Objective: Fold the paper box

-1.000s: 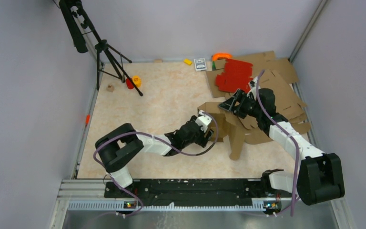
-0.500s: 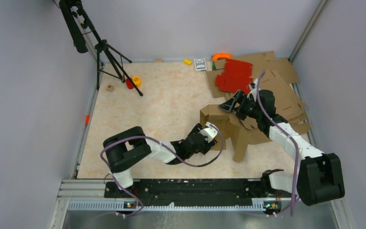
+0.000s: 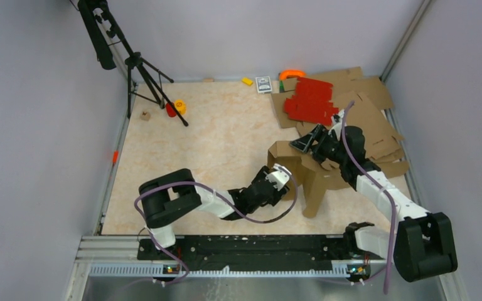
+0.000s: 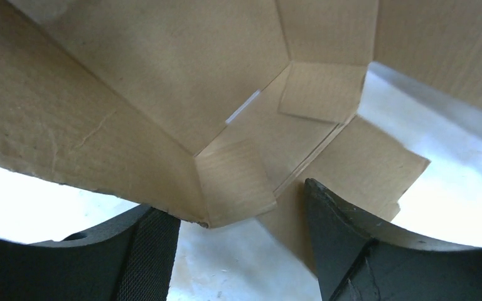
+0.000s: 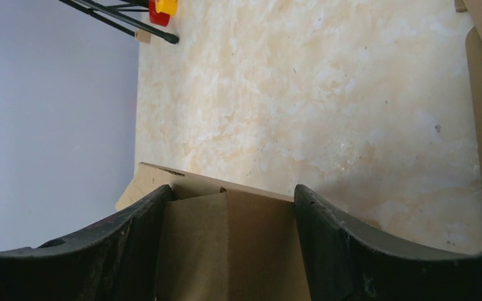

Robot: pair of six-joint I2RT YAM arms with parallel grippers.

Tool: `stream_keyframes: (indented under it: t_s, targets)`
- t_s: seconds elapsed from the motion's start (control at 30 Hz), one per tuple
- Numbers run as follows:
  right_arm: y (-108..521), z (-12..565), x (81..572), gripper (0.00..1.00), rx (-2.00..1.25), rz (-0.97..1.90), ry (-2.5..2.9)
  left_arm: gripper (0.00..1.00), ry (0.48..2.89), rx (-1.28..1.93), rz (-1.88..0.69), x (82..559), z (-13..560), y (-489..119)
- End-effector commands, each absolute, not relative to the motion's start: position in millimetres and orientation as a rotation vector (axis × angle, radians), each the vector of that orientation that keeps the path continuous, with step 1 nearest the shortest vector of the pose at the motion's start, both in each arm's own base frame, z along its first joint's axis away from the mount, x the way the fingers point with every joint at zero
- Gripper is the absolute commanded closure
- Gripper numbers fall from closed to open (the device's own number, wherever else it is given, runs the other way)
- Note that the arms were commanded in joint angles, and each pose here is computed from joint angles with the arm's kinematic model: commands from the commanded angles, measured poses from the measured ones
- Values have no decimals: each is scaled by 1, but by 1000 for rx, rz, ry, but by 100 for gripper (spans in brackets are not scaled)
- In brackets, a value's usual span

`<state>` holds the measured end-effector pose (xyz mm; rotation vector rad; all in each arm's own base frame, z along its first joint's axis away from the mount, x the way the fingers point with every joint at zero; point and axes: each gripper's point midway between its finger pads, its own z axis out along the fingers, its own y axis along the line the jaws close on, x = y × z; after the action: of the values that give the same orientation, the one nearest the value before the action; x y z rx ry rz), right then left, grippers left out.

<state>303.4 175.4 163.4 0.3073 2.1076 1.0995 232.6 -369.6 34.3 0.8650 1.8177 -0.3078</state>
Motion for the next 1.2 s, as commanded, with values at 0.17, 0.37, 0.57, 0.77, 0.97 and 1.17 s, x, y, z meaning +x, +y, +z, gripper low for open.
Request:
stream_keyframes:
  t_s: [0.17, 0.37, 0.57, 0.77, 0.97, 1.17]
  targets:
    - [173, 164, 298, 34, 380, 1123, 2067, 41, 1803, 751, -678, 218, 76, -401]
    - [173, 167, 300, 34, 378, 1124, 2058, 44, 1809, 737, -760, 218, 77, -398]
    - [173, 169, 301, 35, 373, 1121, 2057, 43, 1793, 790, -937, 212, 88, -399]
    - [173, 167, 300, 35, 381, 1121, 2059, 42, 1753, 802, -1114, 214, 103, -399]
    - [172, 169, 302, 36, 392, 1121, 2050, 32, 1735, 853, -1176, 204, 107, -404]
    - [171, 170, 303, 37, 392, 1118, 2049, 32, 1771, 872, -1153, 202, 102, -401]
